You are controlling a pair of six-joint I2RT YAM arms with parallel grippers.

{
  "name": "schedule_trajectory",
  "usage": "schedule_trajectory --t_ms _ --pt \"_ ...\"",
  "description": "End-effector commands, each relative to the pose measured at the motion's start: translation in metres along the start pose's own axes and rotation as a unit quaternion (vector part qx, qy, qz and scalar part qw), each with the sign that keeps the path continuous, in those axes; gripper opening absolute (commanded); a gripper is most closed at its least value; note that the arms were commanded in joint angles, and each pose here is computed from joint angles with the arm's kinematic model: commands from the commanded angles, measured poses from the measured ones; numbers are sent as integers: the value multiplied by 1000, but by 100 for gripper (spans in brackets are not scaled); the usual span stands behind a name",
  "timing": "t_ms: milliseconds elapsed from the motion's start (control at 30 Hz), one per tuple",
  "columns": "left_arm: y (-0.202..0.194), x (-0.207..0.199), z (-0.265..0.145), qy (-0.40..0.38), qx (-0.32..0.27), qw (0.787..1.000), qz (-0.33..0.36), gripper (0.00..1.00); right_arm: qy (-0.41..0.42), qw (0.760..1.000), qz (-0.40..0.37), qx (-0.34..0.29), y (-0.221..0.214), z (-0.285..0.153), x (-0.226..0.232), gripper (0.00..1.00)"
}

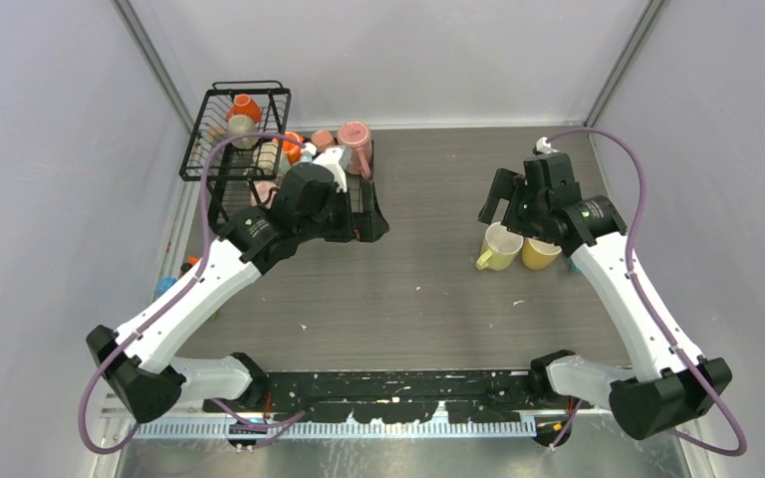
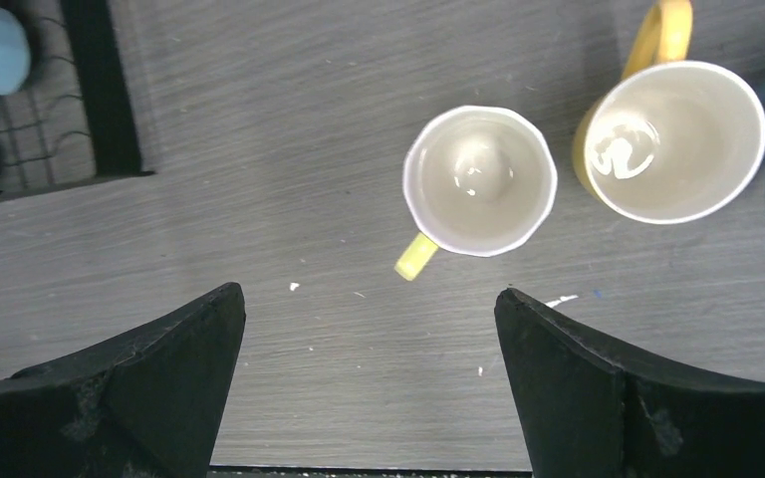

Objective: Unload the cups from the dish rack
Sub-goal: Unload the cup from the dish rack.

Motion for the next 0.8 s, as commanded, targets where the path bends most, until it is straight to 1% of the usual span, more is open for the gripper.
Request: schedule_trajectory --t_ms 0,100,167,300,467,600,767 --pt "27 18 10 117 -74 990 32 100 56 998 9 -40 10 -10 11 100" --pt "42 25 28 177 -108 978 34 100 73 996 10 -48 11 -13 14 100" --pt "53 26 41 200 -129 971 34 100 77 996 12 -53 12 -15 14 100" --pt "74 34 76 235 -147 961 20 100 91 994 12 -55 11 -20 16 100" --pt "98 51 126 262 -145 954 13 100 97 993 13 -64 10 -32 15 100" --pt "111 75 166 276 -123 953 -4 100 116 991 14 -64 7 -44 16 100" --pt "126 100 205 282 -109 953 -24 99 126 989 17 -73 5 -60 14 100"
Point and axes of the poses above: each gripper's point midway between its finger pads, its own z axis out along the fingers, its own x axis along the line the jaws close on, y = z × x, the point moved 7 cm from there along -z, back along the fingers, and after that the axes turned 8 degrees about -z, right-handed, at the moved point
